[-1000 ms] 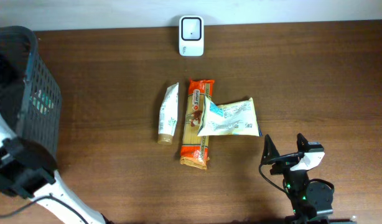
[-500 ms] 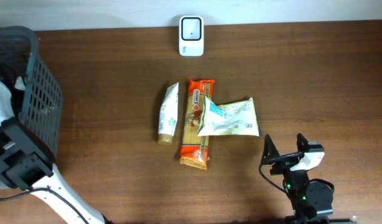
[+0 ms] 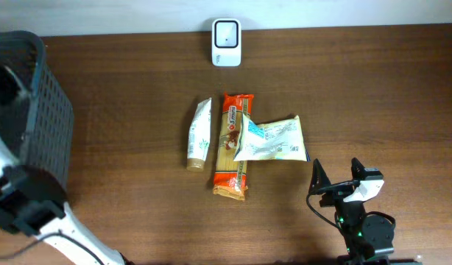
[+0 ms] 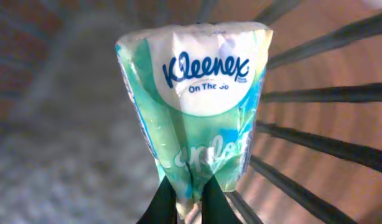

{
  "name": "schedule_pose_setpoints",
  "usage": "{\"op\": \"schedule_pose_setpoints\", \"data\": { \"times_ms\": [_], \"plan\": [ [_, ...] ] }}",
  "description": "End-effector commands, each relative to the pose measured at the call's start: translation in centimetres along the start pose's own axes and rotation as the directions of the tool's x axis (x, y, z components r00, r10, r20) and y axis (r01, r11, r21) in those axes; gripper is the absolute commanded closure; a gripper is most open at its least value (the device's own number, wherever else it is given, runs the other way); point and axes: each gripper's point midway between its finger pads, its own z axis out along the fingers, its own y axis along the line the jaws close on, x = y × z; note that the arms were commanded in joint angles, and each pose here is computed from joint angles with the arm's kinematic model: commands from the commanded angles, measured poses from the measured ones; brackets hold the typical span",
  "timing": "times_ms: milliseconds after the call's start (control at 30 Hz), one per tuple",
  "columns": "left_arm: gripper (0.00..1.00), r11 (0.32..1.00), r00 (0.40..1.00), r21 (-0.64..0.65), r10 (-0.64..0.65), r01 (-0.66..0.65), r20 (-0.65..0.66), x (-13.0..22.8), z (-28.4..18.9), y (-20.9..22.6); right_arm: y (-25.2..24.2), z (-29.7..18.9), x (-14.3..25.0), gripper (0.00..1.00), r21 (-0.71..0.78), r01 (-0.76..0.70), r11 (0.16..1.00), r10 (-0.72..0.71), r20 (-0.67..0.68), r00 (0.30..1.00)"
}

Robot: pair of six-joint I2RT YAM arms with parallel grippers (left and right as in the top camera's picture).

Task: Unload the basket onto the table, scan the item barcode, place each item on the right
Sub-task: 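Take the small Kleenex tissue pack from the basket with the left gripper, place it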

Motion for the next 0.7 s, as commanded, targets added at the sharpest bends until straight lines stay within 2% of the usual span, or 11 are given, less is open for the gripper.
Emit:
{"op": "schedule_pose_setpoints", "data": {
  "times_ms": [0, 33, 100, 167, 233, 300, 400, 500, 600, 633, 667],
  "plan": [
    [1.0, 0.998, 0.957, 0.009, 0.056, -0.061, 0.284, -1.3, -14.0, -2.9, -0.2, 0.0, 0.2, 0.02, 0.005, -0.001, 1.0, 0.001, -0.004, 1.0],
    [1.0, 0.995, 0.948, 0.026, 0.089, -0.101, 0.307, 0.1, -16.6, -5.0, -0.2, 0.0, 0.2, 0.01, 0.004, -0.001, 1.0, 0.001, -0.004, 1.0],
    [1.0, 0.975, 0.957, 0.083, 0.185, -0.208, 0.221, 3.8, -16.7, -10.1, -0.2, 0.0, 0.2, 0.01, 0.004, -0.001, 1.0, 0.001, -0.004, 1.0],
    [1.0, 0.936, 0.944, 0.139, 0.312, -0.325, 0.104, 7.2, -13.9, -14.6, -0.2, 0.0, 0.2, 0.01, 0.005, -0.001, 1.0, 0.001, -0.004, 1.0],
    [1.0, 0.872, 0.881, 0.214, 0.466, -0.44, -0.083, 13.6, -7.8, -19.9, -0.2, 0.0, 0.2, 0.01, 0.004, -0.001, 1.0, 0.001, -0.004, 1.0],
    [1.0, 0.855, 0.837, 0.246, 0.507, -0.458, -0.207, 19.4, -1.6, -22.3, -0.2, 0.0, 0.2, 0.01, 0.005, -0.001, 1.0, 0.001, -0.004, 1.0],
    [1.0, 0.847, 0.801, 0.251, 0.527, -0.468, -0.285, 28.1, 6.8, -23.5, -0.2, 0.0, 0.2, 0.01, 0.005, -0.001, 1.0, 0.001, -0.004, 1.0],
    [0.96, 0.877, 0.815, 0.235, 0.477, -0.418, -0.329, 32.1, 10.5, -21.6, -0.2, 0.0, 0.2, 0.01, 0.004, -0.001, 1.0, 0.001, -0.004, 1.0],
    [0.21, 0.876, 0.807, 0.256, 0.478, -0.409, -0.347, 32.9, 10.6, -21.5, -0.2, 0.0, 0.2, 0.01, 0.004, -0.001, 1.0, 0.001, -0.004, 1.0],
    [0.07, 0.874, 0.808, 0.268, 0.48, -0.406, -0.341, 32.8, 10.4, -21.8, -0.2, 0.0, 0.2, 0.01, 0.004, -0.001, 1.0, 0.001, -0.004, 1.0],
    [0.01, 0.854, 0.801, 0.287, 0.512, -0.434, -0.31, 31.8, 9.6, -22.5, -0.4, 0.0, 0.2, 0.01, 0.016, 0.0, 1.0, 0.0, -0.001, 1.0]
  ]
}}
